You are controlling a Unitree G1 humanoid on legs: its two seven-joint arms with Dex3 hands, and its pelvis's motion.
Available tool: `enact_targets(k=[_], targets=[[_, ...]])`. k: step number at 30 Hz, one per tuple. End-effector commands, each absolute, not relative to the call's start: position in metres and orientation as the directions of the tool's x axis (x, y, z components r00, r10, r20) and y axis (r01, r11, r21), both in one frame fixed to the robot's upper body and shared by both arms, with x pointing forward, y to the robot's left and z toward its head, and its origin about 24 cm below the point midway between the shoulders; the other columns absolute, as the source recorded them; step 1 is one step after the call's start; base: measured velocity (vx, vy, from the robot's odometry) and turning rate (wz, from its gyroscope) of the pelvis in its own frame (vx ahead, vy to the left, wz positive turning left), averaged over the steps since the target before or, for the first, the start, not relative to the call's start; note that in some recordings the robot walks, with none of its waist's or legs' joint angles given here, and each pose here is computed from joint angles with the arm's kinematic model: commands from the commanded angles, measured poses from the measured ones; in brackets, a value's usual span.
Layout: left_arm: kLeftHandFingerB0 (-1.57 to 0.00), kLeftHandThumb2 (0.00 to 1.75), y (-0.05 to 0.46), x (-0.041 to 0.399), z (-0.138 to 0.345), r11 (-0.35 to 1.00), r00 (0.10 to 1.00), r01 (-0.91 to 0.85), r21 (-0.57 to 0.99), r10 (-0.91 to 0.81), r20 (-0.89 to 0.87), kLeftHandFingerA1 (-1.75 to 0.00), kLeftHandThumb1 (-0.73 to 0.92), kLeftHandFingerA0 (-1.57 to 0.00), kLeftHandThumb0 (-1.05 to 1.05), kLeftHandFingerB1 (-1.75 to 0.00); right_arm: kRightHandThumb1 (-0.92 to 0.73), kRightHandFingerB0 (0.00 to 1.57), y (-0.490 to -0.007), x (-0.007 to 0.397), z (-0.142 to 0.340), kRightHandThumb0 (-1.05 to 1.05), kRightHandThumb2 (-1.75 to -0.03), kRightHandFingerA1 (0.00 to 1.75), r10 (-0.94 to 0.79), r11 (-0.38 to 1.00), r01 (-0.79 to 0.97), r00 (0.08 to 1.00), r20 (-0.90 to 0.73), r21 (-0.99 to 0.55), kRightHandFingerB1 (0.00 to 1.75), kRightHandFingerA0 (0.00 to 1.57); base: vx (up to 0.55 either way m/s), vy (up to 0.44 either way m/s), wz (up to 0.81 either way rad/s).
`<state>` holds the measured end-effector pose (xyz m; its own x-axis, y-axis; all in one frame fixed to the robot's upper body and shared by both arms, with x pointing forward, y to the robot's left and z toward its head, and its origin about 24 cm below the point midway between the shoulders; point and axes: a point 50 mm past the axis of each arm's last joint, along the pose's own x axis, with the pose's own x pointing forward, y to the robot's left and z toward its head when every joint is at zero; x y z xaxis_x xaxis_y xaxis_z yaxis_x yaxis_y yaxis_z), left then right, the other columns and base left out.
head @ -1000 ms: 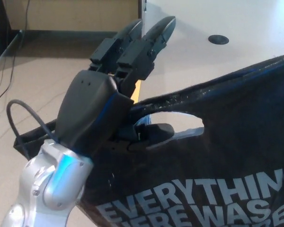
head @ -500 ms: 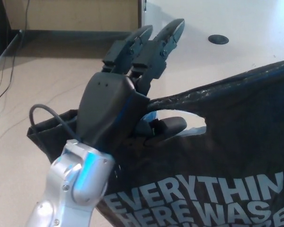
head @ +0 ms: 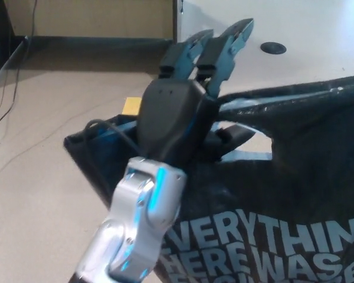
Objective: A person is holding a plastic bag and the robot extends its left hand to grab the bag by hooking its thumb into the holes at the top and brings its hand down by its side. Then it extends its arm again to hand the plastic bag back to the person.
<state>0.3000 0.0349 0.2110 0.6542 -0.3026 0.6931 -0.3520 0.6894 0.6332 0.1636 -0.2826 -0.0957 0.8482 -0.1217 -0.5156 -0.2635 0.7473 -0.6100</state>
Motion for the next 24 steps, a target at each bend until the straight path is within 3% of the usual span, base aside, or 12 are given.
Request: enact_targets(k=[1,4,5,7,10,13,14,17,18,21,22,24], targets=[[-0.16,0.71,0.022,0.309,0.227,0.726,0.569,-0.456,0.515,-0.207,0.796,-0.44,0.45,-0.27,-0.52,-0.37,-0.68,0.58,-0.290,0.165,-0.091,-0.26,-0.60,0.68,-0.133,0.731,-0.253,0.858,-0.496,-0.633,0.43,0.80,0.00,0.000,0.00],[-0.25,0.57,0.016,0.312,0.232,0.738,0.554,-0.466,0.488,-0.187,0.811,-0.37,0.56,-0.41,-0.44,-0.30,-0.68,0.58,-0.290,0.166,-0.090,-0.26,-0.60,0.64,-0.130,0.733,-0.250,0.861,-0.491,-0.632,0.44,0.80,0.00,0.000,0.00],[-0.26,0.72,0.012,0.313,0.237,0.752,0.516,-0.475,0.457,-0.183,0.837,-1.13,0.50,-0.74,-0.46,-0.39,-0.68,0.58,-0.289,0.167,-0.090,-0.26,-0.60,0.64,-0.130,0.741,-0.247,0.860,-0.493,-0.625,0.43,0.80,0.00,0.000,0.00],[-0.38,0.62,0.011,0.313,0.240,0.767,0.505,-0.462,0.445,-0.184,0.843,-1.30,0.70,-1.03,-0.28,-0.33,-0.67,0.58,-0.289,0.166,-0.090,-0.25,-0.59,0.66,-0.128,0.742,-0.246,0.862,-0.491,-0.624,0.44,0.80,0.00,0.000,0.00],[-0.56,0.62,0.010,0.313,0.244,0.786,0.492,-0.441,0.434,-0.193,0.849,-1.37,0.73,-1.15,-0.19,-0.39,-0.68,0.58,-0.289,0.166,-0.090,-0.26,-0.59,0.69,-0.119,0.734,-0.251,0.867,-0.484,-0.630,0.44,0.81,0.00,0.000,0.00],[-0.87,0.63,0.013,0.313,0.247,0.810,0.471,-0.420,0.409,-0.191,0.861,-1.41,0.70,-1.10,-0.20,-0.54,-0.67,0.58,-0.288,0.166,-0.089,-0.26,-0.59,0.68,-0.117,0.736,-0.249,0.869,-0.481,-0.629,0.44,0.80,0.00,0.000,0.00],[-0.89,0.64,0.014,0.313,0.248,0.815,0.459,-0.422,0.397,-0.185,0.869,-1.62,0.77,-0.97,-0.15,-0.73,-0.68,0.58,-0.289,0.166,-0.089,-0.26,-0.60,0.61,-0.118,0.736,-0.249,0.868,-0.482,-0.629,0.44,0.79,0.00,0.000,0.00],[-0.86,0.81,0.017,0.314,0.249,0.836,0.445,-0.409,0.365,-0.166,0.880,-1.66,0.70,-0.93,-0.04,-1.00,-0.68,0.57,-0.289,0.167,-0.089,-0.26,-0.60,0.64,-0.122,0.738,-0.250,0.864,-0.488,-0.627,0.43,0.81,0.00,0.000,0.00],[-0.77,1.01,0.020,0.314,0.250,0.835,0.439,-0.418,0.357,-0.158,0.884,-1.35,0.56,-1.20,-0.01,-1.04,-0.68,0.58,-0.289,0.167,-0.090,-0.25,-0.60,0.72,-0.123,0.739,-0.250,0.863,-0.489,-0.626,0.43,0.80,0.00,0.000,0.00],[-0.75,0.95,0.027,0.314,0.251,0.822,0.420,-0.452,0.345,-0.146,0.896,-1.36,0.54,-1.19,-0.08,-0.98,-0.68,0.57,-0.290,0.166,-0.090,-0.26,-0.60,0.70,-0.125,0.733,-0.252,0.864,-0.488,-0.633,0.43,0.81,0.00,0.000,0.00],[-0.73,0.63,0.030,0.314,0.252,0.815,0.406,-0.477,0.329,-0.127,0.905,-1.71,0.74,-0.87,-0.12,-1.08,-0.68,0.58,-0.289,0.166,-0.090,-0.25,-0.59,0.70,-0.125,0.736,-0.248,0.864,-0.487,-0.630,0.44,0.80,0.00,0.000,0.00],[-0.72,0.64,0.033,0.315,0.253,0.808,0.394,-0.498,0.316,-0.114,0.912,-1.71,0.74,-0.89,-0.11,-1.12,-0.68,0.57,-0.289,0.164,-0.091,-0.25,-0.60,0.62,-0.126,0.745,-0.245,0.862,-0.490,-0.621,0.44,0.78,0.00,0.000,0.00]])
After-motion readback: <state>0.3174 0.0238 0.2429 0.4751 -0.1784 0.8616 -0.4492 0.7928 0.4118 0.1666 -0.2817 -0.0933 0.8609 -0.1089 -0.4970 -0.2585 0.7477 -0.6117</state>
